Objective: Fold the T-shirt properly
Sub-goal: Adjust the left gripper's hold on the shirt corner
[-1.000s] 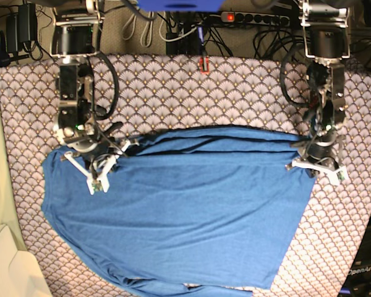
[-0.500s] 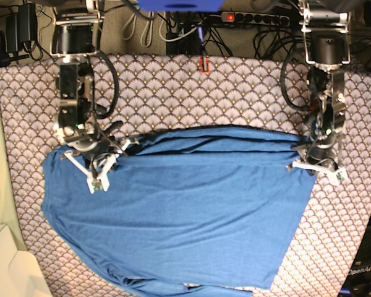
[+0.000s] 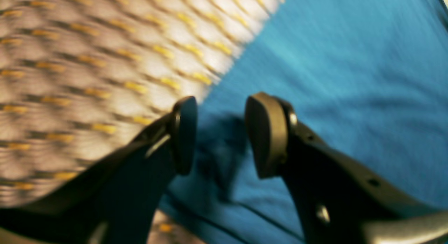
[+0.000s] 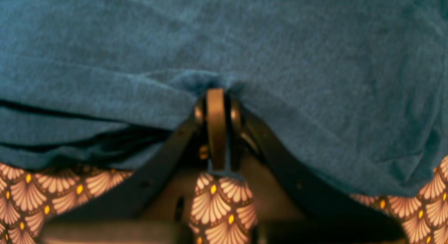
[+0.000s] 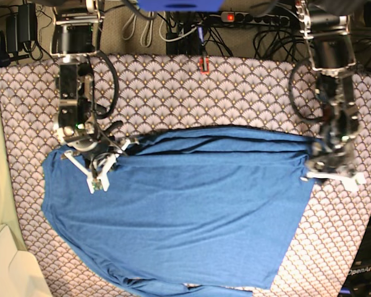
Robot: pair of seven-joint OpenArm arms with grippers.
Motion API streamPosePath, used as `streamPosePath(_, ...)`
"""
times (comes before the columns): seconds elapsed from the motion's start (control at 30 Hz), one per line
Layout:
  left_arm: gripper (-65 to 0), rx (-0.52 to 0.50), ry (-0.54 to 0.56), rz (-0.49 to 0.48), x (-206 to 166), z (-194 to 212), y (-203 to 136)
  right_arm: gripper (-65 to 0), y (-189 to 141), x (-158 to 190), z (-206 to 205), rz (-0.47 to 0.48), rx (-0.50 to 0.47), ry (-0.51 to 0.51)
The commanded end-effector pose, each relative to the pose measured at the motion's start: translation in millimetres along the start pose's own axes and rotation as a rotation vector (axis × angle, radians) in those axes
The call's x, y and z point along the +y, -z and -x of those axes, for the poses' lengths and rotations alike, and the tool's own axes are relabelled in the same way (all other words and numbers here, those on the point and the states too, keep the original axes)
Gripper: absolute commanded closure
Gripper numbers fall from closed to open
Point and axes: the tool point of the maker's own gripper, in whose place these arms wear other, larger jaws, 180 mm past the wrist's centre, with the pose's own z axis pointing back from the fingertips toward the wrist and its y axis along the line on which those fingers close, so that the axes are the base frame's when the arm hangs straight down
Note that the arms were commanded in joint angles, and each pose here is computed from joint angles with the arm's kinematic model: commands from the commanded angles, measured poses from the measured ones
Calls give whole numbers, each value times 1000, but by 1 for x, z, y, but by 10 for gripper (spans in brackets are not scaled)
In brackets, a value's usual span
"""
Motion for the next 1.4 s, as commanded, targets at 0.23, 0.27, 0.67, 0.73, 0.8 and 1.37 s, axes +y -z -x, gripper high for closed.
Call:
streamPosePath(0.23, -263, 8, 36, 0, 17, -1, -28, 0, -4, -2, -11, 2, -44, -2)
streamPosePath(0.27, -264, 22, 42, -1, 19, 4, -30, 0, -4, -2, -11, 2, -44, -2)
streamPosePath(0.67, -367, 59, 45, -21, 29, 24, -33, -235, -4, -1, -2, 2, -27, 1)
streamPosePath(0.73, -367, 59, 46, -19, 28, 23, -32, -235, -4, 0, -1, 0, -24, 0)
streamPosePath(0.8, -367, 53, 47, -16, 26, 21, -31, -235, -4, 0, 0, 0, -23, 0)
streamPosePath(1.37, -367, 117, 0, -42, 28, 40, -12, -237, -23, -1, -12, 16, -73, -17)
